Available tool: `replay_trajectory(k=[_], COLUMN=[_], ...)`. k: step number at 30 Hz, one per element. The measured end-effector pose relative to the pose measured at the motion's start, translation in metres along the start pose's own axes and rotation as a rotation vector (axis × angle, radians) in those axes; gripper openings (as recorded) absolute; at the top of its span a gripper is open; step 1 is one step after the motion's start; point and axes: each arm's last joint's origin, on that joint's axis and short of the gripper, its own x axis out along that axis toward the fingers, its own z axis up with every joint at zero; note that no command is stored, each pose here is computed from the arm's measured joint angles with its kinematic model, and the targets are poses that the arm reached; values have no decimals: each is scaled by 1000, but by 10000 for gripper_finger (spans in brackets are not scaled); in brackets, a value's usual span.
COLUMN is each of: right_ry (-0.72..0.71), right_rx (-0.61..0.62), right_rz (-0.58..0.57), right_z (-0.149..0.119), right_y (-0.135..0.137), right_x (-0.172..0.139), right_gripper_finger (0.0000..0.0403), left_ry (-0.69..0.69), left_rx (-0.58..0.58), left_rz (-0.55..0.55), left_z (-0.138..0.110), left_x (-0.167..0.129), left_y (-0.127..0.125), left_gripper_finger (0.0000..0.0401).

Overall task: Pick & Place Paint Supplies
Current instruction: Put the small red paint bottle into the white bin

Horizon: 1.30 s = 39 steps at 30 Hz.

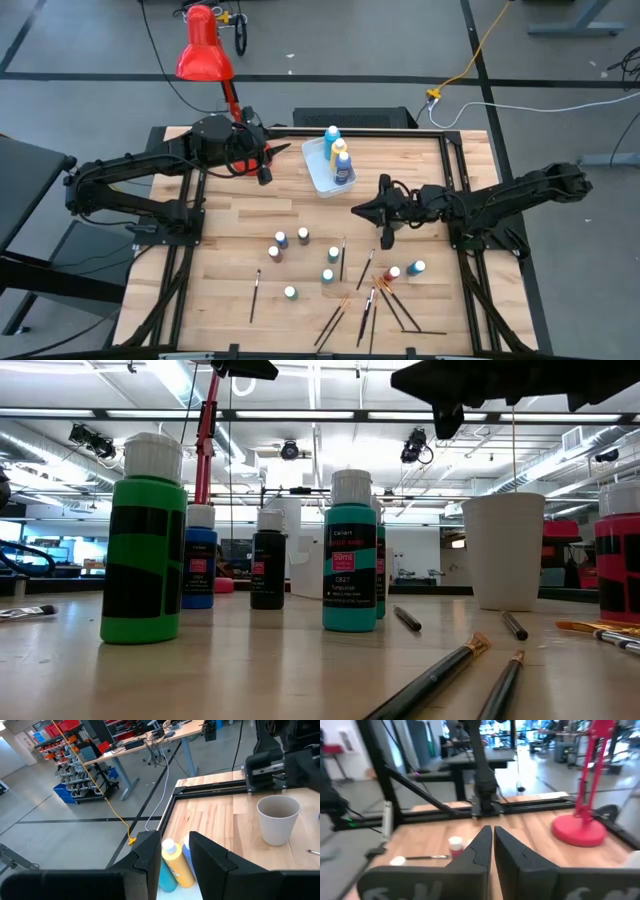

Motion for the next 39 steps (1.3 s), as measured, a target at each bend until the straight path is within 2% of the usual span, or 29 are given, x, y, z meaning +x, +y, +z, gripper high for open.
replay_trajectory(k=[5,8,14,17,26,30,32,39], right_ry=[-15,-48,-55,-53,-59,-58,-58,-58], right_rx=[-79,-69,-13,-37,-38,-58,-59,-60], right_rz=[-11,-22,-176,-172,-138,-138,-138,-137], right_z=[1,5,5,5,5,5,5,5], right_y=[0,0,-5,-5,-4,-4,-4,-4], right_x=[0,0,-1,-1,0,0,0,0], right_gripper_finger=[45,72,122,134,134,130,130,130], left_ry=[0,0,0,0,-50,2,38,81], left_rx=[0,0,13,16,-25,-139,-140,-231], left_rz=[0,0,0,0,21,87,101,29], left_z=[0,0,0,0,5,1,-2,-10], left_x=[0,0,0,0,0,-2,-7,-30], left_y=[0,0,0,0,2,3,4,4], left_gripper_finger=[110,110,110,110,110,109,108,108])
